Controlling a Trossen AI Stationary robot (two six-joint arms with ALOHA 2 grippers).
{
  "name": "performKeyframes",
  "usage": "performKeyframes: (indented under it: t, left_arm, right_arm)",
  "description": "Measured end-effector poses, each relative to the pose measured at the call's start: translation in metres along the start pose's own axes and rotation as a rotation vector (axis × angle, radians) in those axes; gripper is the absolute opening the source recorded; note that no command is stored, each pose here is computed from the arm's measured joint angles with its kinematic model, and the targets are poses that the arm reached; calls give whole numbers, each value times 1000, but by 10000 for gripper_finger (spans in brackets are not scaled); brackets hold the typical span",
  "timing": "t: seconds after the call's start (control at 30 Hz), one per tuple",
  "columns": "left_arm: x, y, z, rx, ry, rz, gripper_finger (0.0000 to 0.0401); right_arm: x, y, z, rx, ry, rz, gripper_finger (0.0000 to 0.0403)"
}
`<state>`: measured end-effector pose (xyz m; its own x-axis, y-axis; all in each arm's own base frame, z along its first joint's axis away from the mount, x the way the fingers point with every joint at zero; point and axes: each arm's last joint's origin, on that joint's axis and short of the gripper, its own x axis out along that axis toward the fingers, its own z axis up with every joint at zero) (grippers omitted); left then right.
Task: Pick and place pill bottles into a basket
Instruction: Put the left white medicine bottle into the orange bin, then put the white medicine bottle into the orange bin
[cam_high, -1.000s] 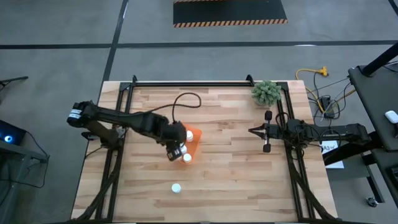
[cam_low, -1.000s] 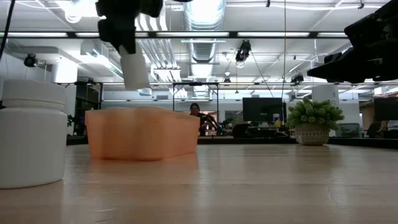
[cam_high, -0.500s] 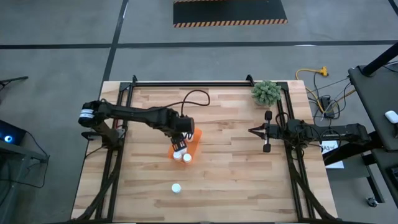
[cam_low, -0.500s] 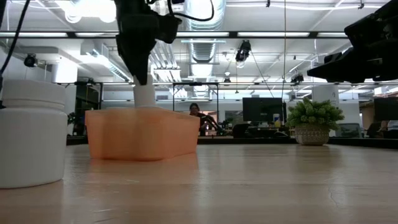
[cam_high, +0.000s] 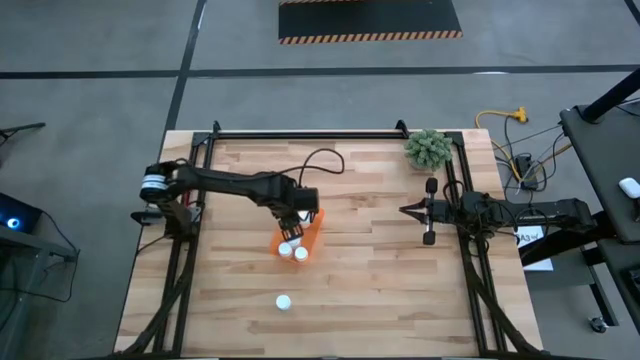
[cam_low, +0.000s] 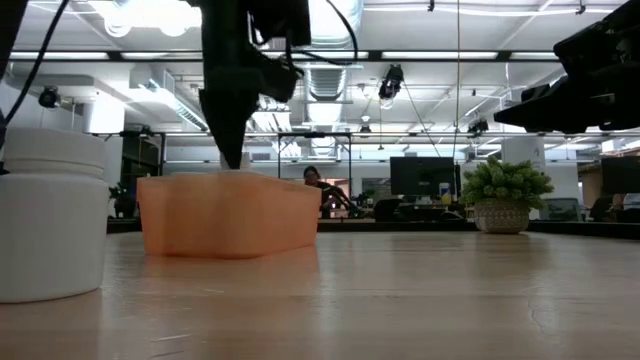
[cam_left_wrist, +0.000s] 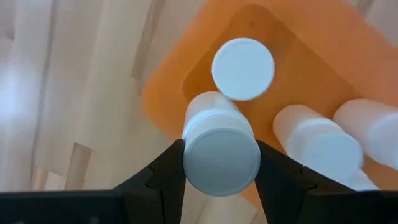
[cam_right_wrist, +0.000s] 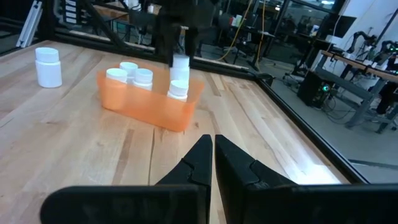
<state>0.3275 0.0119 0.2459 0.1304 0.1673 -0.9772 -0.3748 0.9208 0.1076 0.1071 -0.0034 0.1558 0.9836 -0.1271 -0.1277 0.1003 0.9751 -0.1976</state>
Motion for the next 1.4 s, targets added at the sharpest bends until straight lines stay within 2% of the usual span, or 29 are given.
performKeyframes:
  t: [0.23, 0.47, 0.53, 0.73, 0.93, 1.13, 1.4]
  left_arm:
    - [26, -7, 6, 48, 67, 19, 141]
    - [27, -7, 6, 48, 68, 19, 142]
    - [26, -7, 6, 47, 65, 18, 160]
    - [22, -6, 6, 43, 50, 13, 252]
    - [20, -6, 5, 20, 54, 15, 274]
    - [10, -7, 3, 7, 43, 8, 276]
    - [-32, -16, -15, -18, -74, -52, 277]
  right_arm:
    - [0, 0, 0, 0, 0, 0, 9]
    - [0, 0, 0, 0, 0, 1, 9]
    - [0, 0, 0, 0, 0, 0, 9]
    - [0, 0, 0, 0, 0, 1, 9]
    - [0, 0, 0, 0, 0, 0, 9]
    - [0, 0, 0, 0, 0, 0, 9]
    - [0, 0, 0, 0, 0, 1, 9]
